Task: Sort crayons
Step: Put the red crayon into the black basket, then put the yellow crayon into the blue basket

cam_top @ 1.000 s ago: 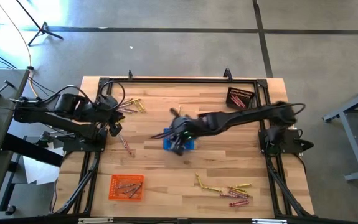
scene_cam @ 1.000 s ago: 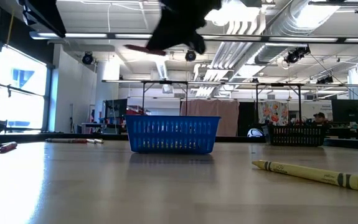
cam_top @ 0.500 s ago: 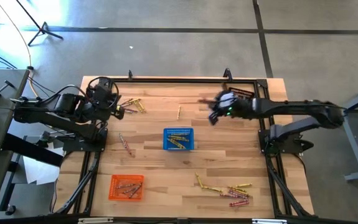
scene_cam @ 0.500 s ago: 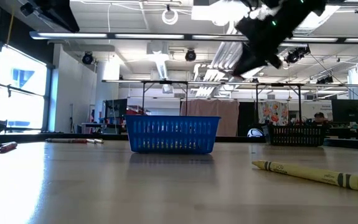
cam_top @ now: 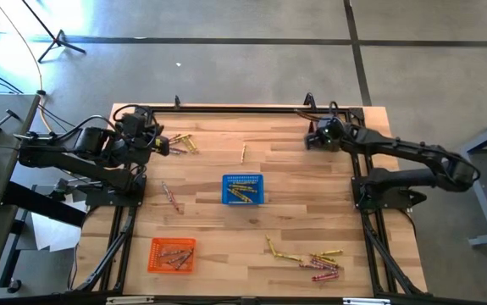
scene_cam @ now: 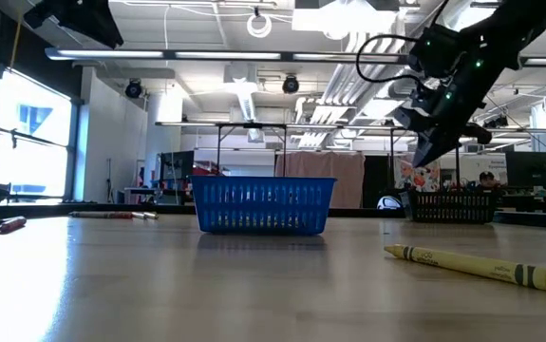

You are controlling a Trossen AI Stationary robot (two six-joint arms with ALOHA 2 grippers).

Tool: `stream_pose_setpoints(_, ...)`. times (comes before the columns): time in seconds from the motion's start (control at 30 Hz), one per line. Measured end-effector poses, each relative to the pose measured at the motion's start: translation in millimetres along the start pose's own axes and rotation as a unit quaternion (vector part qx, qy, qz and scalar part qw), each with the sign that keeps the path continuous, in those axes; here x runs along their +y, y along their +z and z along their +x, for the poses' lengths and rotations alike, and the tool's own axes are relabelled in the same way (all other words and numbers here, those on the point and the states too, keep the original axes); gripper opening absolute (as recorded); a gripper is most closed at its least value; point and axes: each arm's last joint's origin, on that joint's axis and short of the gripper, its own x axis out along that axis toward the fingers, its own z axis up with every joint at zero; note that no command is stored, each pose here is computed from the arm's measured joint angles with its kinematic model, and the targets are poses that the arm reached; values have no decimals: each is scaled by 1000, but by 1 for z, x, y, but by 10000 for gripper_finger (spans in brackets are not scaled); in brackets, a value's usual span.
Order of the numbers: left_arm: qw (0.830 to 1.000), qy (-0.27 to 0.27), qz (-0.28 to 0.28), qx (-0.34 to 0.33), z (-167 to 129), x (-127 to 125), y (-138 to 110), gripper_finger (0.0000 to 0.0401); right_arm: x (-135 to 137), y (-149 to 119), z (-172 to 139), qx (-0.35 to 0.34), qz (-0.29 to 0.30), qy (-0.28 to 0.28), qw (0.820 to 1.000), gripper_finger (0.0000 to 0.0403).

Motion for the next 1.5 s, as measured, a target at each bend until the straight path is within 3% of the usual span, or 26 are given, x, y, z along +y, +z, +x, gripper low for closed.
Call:
stream_pose_setpoints(0.3,1000,14,10,-21,0,1,1,60,-26,4,7,25,9,-69,997,4)
stream_pose_setpoints(0.47,999,15,27,-23,0,1,1,60,-30,5,9,48,1,-41,998,20)
stream_pose_setpoints(0.77,998,17,55,-23,0,1,1,60,-30,5,8,56,-1,-34,998,110)
stream_pose_setpoints(0.9,997,16,66,-21,0,1,1,60,-22,10,-1,110,14,54,992,123)
stream_pose_setpoints(1.03,996,-3,92,6,0,0,-1,60,-2,5,-17,197,-25,182,963,116)
stream_pose_setpoints(1.13,992,-30,112,41,0,-1,-3,60,17,-14,-33,293,-62,262,917,107)
stream_pose_setpoints(1.27,985,-64,136,80,-1,-3,-5,60,47,-49,-61,375,-119,302,868,97)
stream_pose_setpoints(1.37,979,-83,160,99,-1,-4,-7,60,73,-73,-85,384,-150,345,843,94)
stream_pose_setpoints(1.5,968,-103,198,112,-1,-4,-8,60,112,-101,-114,326,-144,425,832,94)
